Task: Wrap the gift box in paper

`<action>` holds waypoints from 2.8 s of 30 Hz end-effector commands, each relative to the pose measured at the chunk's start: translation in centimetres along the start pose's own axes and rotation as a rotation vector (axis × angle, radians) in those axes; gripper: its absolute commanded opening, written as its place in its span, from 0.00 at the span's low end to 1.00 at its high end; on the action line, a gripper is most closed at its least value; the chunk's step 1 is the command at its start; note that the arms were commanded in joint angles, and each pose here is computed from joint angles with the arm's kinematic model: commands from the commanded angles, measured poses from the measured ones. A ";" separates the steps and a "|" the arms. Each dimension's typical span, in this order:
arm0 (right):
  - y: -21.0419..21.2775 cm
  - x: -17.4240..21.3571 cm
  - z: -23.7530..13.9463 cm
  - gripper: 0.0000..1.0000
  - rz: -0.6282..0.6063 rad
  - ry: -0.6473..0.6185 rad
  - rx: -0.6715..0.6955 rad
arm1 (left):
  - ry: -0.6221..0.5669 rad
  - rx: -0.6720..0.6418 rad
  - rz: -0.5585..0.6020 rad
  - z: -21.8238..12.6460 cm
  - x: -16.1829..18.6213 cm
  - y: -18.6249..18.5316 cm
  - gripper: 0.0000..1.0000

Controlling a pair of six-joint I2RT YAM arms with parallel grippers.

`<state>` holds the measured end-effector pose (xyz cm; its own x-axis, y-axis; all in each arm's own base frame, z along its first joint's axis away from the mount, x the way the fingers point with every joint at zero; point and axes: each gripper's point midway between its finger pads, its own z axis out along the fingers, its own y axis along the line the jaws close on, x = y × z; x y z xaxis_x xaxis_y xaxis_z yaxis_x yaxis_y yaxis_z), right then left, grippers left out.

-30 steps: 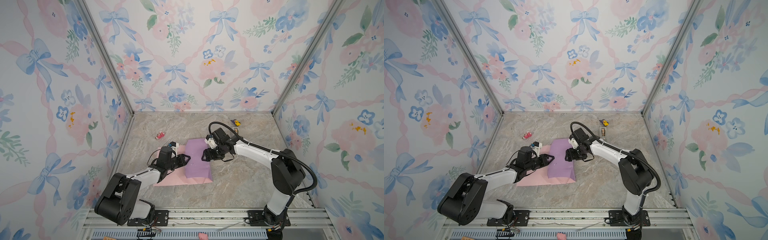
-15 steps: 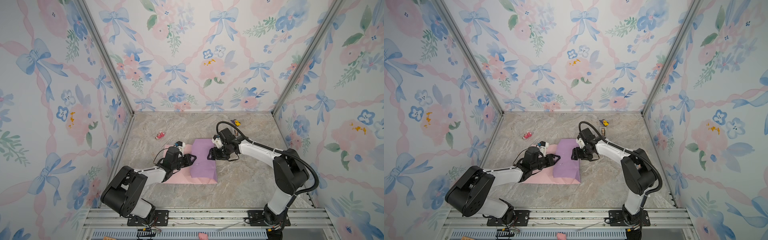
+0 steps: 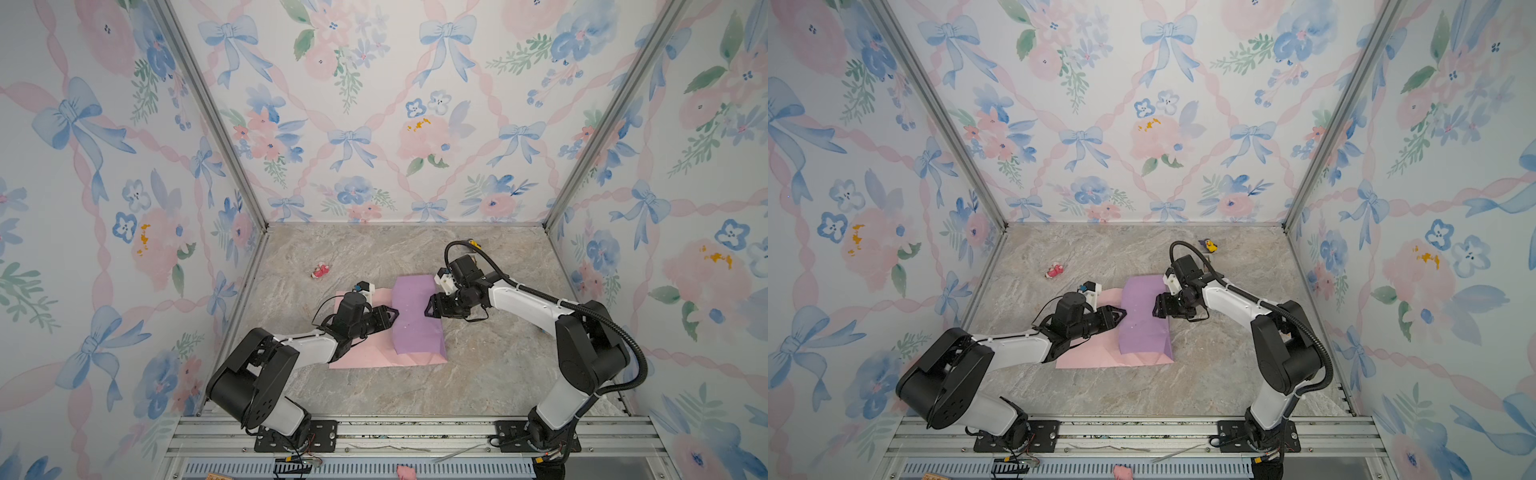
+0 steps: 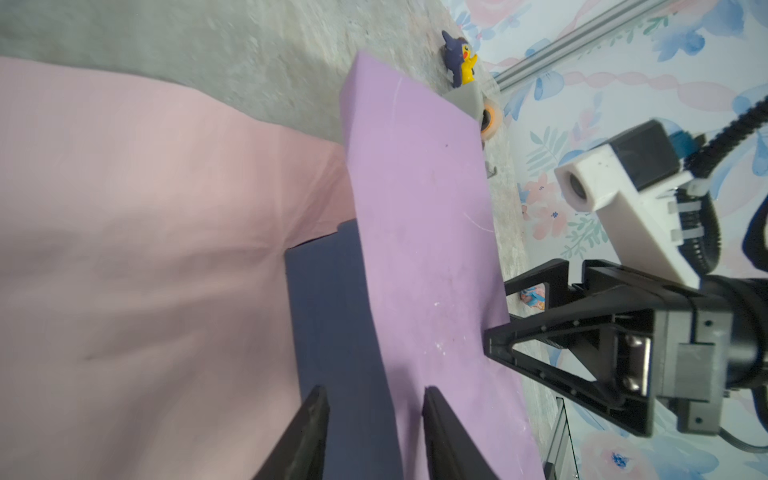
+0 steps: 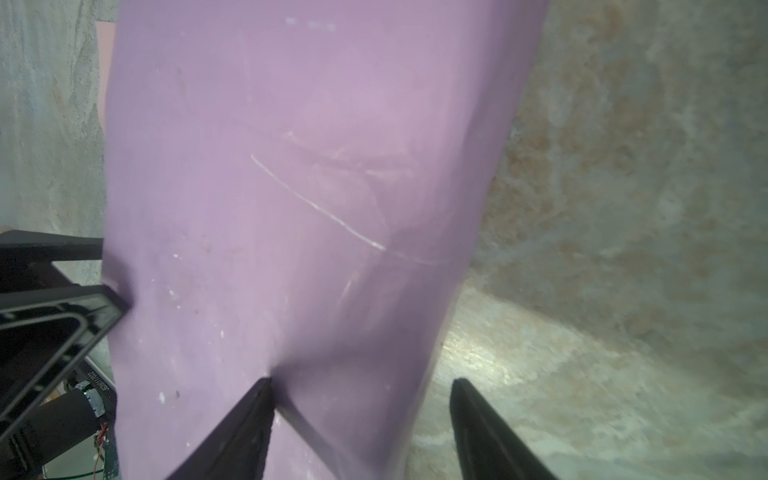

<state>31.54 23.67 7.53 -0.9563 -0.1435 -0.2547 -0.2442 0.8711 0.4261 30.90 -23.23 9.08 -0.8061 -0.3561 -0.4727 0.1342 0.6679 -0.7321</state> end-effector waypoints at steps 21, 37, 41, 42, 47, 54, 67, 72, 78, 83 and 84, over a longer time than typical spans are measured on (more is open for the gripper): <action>-2.3 2.6 0.0 0.69 -0.034 0.080 0.093 | 0.029 -0.766 -0.397 -14.3 6.6 16.6 0.61; -1.7 2.9 0.4 0.69 -0.047 0.090 0.078 | 0.132 -0.517 -0.480 -12.8 9.1 13.3 0.65; -1.6 2.9 0.5 0.69 -0.051 0.090 0.078 | 0.098 -0.435 -0.475 -12.5 8.8 12.6 0.67; -1.5 2.9 0.5 0.69 -0.053 0.090 0.076 | 0.086 -0.404 -0.485 -12.2 8.8 12.5 0.67; -1.4 2.9 0.5 0.69 -0.057 0.087 0.074 | 0.063 -0.261 -0.550 -10.8 8.8 11.4 0.67; -1.4 2.9 0.4 0.69 -0.060 0.084 0.076 | 0.059 -0.286 -0.499 -11.5 8.1 11.0 0.68; -1.3 2.9 0.1 0.69 -0.065 0.082 0.085 | 0.081 -0.586 -0.452 -14.6 7.6 12.8 0.72; -1.2 2.9 0.1 0.69 -0.062 0.081 0.085 | 0.068 -0.668 -0.444 -15.4 7.6 13.6 0.75; -1.2 2.9 -0.1 0.69 -0.068 0.081 0.087 | 0.051 -0.721 -0.445 -15.6 7.6 14.5 0.77; -1.1 2.8 0.0 0.69 -0.069 0.080 0.081 | 0.054 -0.621 -0.438 -14.0 7.2 13.6 0.74; -1.1 2.8 0.0 0.69 -0.070 0.080 0.080 | 0.049 -0.589 -0.445 -13.6 7.1 13.4 0.73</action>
<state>31.13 23.73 7.80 -0.9379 -0.2004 -0.2831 -0.3041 0.8675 0.3937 18.91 -7.30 3.09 -0.7283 -0.6635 -0.1715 -0.5538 0.7172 -0.4230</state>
